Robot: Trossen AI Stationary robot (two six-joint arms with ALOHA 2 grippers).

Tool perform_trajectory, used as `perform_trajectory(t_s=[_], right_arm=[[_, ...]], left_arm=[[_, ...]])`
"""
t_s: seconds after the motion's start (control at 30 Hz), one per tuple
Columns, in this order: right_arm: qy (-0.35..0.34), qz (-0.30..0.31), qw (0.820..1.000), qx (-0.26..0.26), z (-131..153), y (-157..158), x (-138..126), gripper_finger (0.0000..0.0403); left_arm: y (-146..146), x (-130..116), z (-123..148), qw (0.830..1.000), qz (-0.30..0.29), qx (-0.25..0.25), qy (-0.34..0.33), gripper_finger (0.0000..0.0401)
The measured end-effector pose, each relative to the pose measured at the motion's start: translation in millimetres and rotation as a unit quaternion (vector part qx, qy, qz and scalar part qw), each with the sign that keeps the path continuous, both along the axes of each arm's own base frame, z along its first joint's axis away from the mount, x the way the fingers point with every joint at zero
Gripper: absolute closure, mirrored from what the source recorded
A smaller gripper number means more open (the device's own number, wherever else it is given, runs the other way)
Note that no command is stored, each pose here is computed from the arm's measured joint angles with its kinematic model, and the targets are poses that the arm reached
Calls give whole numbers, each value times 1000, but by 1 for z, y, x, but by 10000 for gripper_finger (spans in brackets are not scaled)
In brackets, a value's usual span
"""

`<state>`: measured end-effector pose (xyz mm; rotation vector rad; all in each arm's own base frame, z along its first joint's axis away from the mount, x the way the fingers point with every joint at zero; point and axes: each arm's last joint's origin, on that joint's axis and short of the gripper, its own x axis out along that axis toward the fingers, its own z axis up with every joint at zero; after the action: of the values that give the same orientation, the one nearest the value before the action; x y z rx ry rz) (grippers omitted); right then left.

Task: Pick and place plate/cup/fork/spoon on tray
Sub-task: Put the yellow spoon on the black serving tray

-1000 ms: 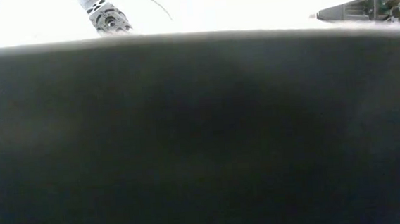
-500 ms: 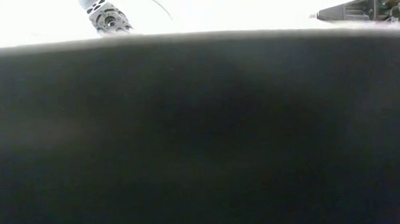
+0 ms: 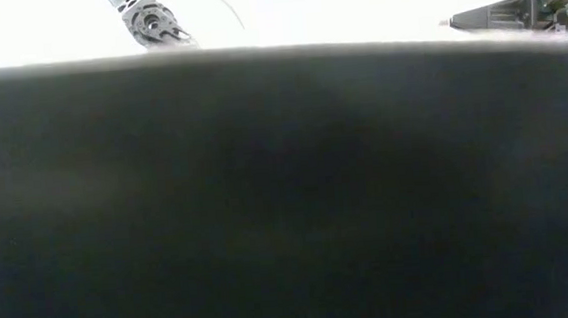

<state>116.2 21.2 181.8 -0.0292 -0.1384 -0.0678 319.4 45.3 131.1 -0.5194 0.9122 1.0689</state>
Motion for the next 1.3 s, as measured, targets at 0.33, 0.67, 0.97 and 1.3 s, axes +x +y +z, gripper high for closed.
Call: perform_trajectory(t_s=[0.33,0.67,0.97,1.3], right_arm=[[0,0,1000,0,0,0,0,380],[1,0,1000,0,0,0,0,380],[0,0,1000,0,0,0,0,380],[0,0,1000,0,0,0,0,380]], left_arm=[[-2,-1,6,1000,-6,6,-1,340],[-8,-6,11,1000,-14,1,11,339],[-8,-6,11,1000,-16,0,16,339],[-9,-5,11,1000,-24,2,17,339]])
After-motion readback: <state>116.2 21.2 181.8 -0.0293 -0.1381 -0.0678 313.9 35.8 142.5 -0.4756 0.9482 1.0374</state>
